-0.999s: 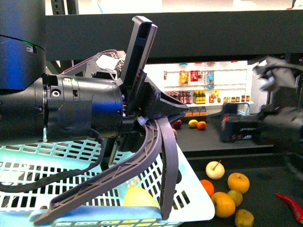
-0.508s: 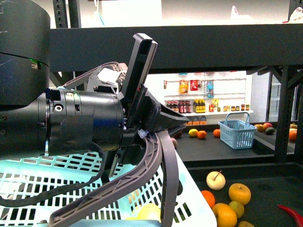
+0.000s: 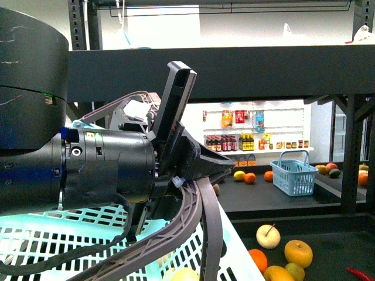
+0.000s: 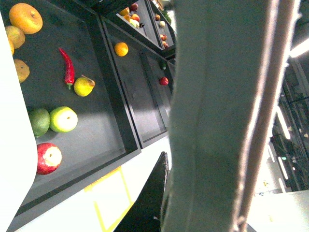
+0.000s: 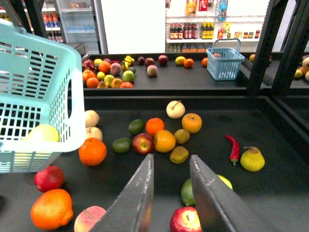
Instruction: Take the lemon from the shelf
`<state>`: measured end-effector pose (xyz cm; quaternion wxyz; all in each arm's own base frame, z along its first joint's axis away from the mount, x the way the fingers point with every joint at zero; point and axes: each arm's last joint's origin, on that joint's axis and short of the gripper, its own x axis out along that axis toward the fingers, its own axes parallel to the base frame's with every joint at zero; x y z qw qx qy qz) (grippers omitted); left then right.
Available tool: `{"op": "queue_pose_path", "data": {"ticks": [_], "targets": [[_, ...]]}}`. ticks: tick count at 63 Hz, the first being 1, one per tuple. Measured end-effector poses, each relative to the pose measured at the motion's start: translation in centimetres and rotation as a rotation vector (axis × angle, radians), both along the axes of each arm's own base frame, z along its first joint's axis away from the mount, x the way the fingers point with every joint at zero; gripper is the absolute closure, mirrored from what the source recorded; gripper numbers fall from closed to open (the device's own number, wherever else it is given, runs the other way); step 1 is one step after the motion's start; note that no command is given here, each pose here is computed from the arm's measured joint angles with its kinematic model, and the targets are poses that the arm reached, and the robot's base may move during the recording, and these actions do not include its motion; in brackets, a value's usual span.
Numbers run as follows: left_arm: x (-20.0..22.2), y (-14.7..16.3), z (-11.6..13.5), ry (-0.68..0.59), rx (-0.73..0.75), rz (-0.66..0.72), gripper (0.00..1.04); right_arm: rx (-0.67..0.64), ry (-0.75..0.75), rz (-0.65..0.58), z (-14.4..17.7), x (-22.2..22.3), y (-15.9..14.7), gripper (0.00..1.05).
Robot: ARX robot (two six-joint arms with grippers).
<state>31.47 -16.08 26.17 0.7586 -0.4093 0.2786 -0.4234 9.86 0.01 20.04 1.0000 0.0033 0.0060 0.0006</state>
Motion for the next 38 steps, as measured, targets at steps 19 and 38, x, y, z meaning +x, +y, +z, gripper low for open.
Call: {"op": "queue_pose_path", "data": {"ticks": [19,38], "targets": [[0.0,0.0,0.0,-0.001,0.000,0.001,0.98,-0.003,-0.003,0.000,-1.6,0.0,0.0,1.02],[0.0,0.0,0.0,0.000,0.000,0.000,0.98,-0.003,-0.004,0.000,-2.5,0.0,0.0,1.02]]}}
